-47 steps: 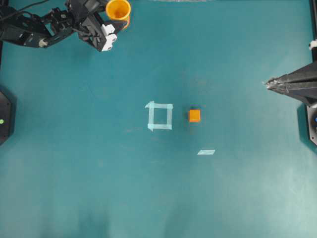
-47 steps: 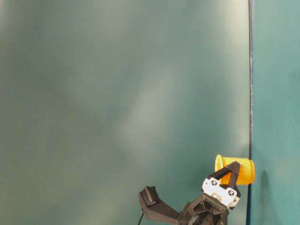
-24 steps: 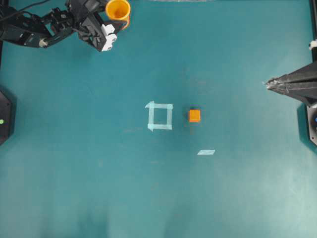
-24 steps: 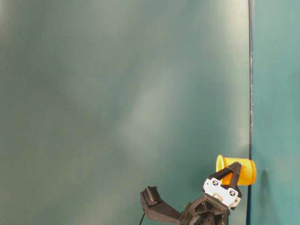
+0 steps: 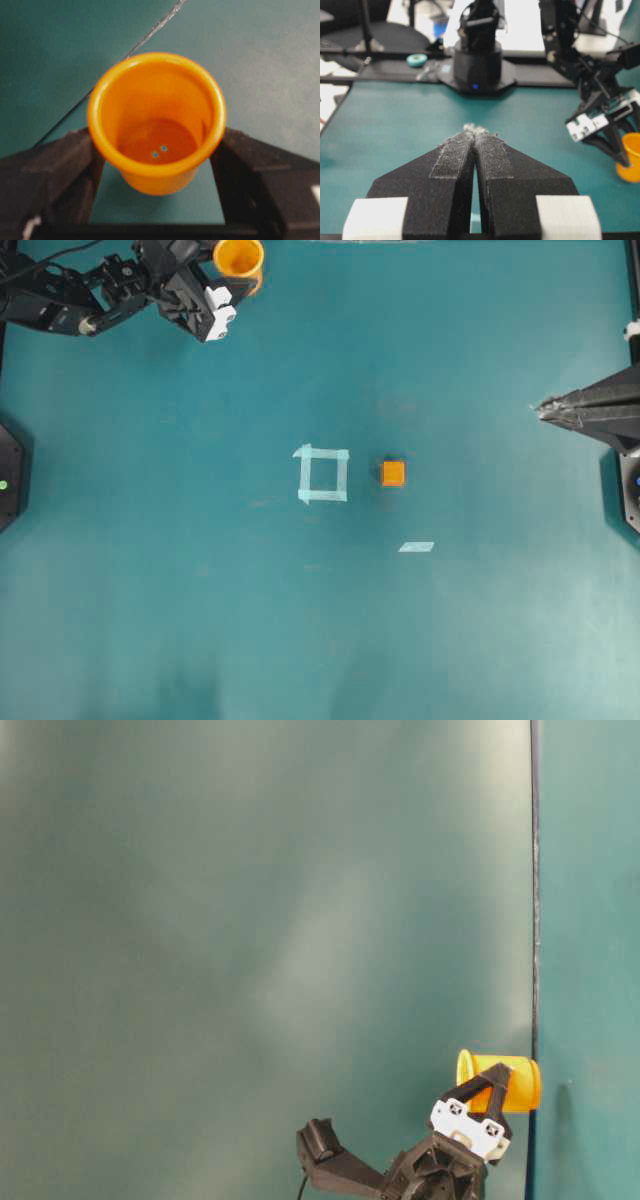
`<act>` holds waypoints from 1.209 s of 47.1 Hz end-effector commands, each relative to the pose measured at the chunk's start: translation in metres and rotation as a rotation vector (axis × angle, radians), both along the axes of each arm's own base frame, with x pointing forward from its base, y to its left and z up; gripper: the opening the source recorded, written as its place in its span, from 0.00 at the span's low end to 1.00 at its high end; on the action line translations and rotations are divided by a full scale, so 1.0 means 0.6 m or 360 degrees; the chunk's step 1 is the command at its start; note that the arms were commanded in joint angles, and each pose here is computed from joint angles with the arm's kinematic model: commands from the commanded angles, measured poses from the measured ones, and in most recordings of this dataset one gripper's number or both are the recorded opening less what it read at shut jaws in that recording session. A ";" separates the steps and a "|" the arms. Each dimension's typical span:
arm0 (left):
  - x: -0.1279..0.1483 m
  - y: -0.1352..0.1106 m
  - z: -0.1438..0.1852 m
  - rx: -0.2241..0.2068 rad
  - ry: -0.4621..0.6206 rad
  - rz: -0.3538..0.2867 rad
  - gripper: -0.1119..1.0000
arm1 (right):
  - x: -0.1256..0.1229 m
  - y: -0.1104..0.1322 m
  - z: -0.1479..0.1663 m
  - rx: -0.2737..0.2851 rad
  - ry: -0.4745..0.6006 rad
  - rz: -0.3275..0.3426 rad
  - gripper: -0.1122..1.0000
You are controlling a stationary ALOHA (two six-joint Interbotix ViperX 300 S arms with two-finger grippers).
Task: Move the cup backward with left arm.
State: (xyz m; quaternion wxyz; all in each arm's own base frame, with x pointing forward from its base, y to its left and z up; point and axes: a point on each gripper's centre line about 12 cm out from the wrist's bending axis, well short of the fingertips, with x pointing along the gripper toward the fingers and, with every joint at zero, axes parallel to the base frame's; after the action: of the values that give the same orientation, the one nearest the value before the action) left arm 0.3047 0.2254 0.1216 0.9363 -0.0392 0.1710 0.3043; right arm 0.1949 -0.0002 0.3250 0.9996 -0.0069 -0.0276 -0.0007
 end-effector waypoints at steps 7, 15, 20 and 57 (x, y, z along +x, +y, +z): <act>0.002 0.007 0.013 0.0029 -0.0039 0.0010 0.68 | 0.001 0.000 0.023 -0.0003 -0.0056 -0.0002 0.10; -0.001 0.007 0.011 0.0025 -0.0033 0.0015 0.68 | 0.002 0.000 0.023 -0.0003 -0.0054 -0.0002 0.10; -0.002 0.007 0.009 0.0022 -0.0029 0.0017 0.68 | 0.002 0.000 0.023 -0.0003 -0.0054 -0.0002 0.10; -0.006 0.012 0.010 0.0025 -0.0033 0.0032 0.68 | 0.002 0.000 0.023 0.0000 -0.0054 -0.0002 0.10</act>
State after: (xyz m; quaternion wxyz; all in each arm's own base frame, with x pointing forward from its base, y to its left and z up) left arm 0.3002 0.2293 0.1201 0.9337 -0.0410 0.1721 0.3113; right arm 0.1953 -0.0005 0.3253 0.9996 -0.0069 -0.0276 -0.0015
